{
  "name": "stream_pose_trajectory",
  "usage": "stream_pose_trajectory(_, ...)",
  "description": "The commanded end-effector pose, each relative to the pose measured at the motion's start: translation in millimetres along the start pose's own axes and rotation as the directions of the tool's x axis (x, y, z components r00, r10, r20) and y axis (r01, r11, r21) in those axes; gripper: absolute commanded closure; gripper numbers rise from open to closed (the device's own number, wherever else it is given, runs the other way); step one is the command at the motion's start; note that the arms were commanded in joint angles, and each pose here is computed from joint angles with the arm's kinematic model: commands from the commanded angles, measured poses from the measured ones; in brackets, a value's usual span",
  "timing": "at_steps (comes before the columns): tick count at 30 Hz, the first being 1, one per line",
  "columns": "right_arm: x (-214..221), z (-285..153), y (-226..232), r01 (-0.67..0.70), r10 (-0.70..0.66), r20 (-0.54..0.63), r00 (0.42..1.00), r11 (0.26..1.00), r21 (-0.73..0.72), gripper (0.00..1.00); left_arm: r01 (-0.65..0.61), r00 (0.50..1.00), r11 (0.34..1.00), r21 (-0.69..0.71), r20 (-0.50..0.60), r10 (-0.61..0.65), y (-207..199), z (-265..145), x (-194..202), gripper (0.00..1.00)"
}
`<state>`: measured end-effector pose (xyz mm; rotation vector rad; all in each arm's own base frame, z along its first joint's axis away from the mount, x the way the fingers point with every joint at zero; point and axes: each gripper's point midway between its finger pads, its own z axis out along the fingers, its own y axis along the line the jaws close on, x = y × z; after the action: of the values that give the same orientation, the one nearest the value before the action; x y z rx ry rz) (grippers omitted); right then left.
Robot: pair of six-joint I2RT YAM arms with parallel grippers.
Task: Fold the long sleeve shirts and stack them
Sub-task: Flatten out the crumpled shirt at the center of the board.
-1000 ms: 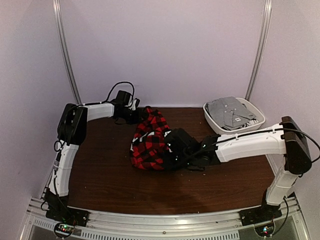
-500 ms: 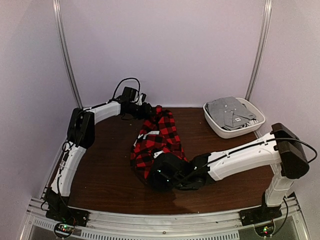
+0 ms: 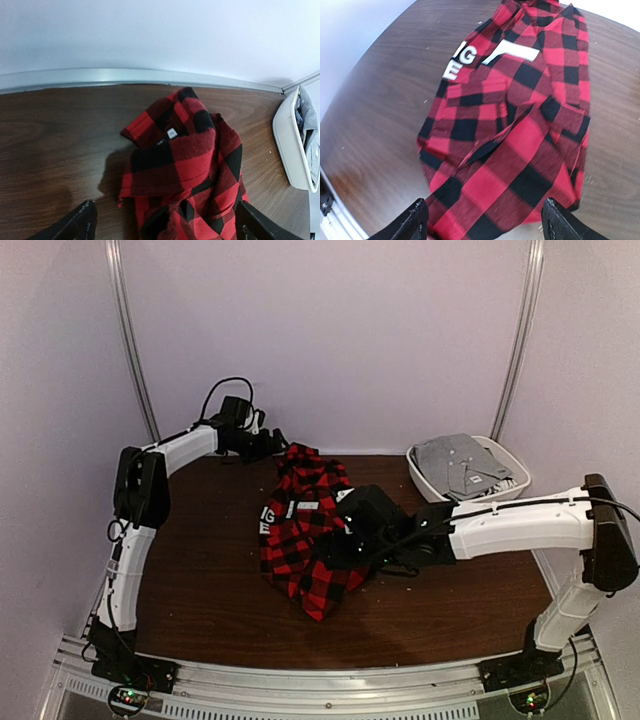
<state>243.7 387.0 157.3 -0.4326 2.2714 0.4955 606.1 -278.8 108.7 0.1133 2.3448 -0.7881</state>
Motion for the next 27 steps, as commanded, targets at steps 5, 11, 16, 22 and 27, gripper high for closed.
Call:
stream_pose_trajectory(5, -43, 42, -28, 0.050, -0.050, 0.000, 0.999, 0.998, 0.024, 0.23, -0.057, 0.993, 0.987, -0.151, 0.095, 0.072, 14, -69, -39, 0.02)
stream_pose_trajectory(11, -50, 81, -41, 0.086, -0.082, -0.051, 0.995, 0.994, 0.068, 0.23, -0.040, 0.999, 0.991, -0.127, 0.028, 0.044, 0, -88, 8, 0.08)
stream_pose_trajectory(16, -44, 110, -55, 0.104, -0.093, -0.103, 0.990, 0.989, 0.101, 0.24, -0.039, 0.999, 0.993, -0.109, -0.033, 0.036, -20, -105, 71, 0.12)
stream_pose_trajectory(22, -28, 129, -59, 0.120, -0.102, -0.159, 0.982, 0.987, 0.106, 0.30, -0.063, 0.988, 0.994, -0.087, -0.146, 0.050, -48, -118, 155, 0.15)
stream_pose_trajectory(27, -22, 122, -61, 0.118, -0.101, -0.171, 0.980, 0.989, 0.094, 0.47, -0.082, 0.974, 0.995, -0.063, -0.218, 0.066, -64, -130, 207, 0.16)
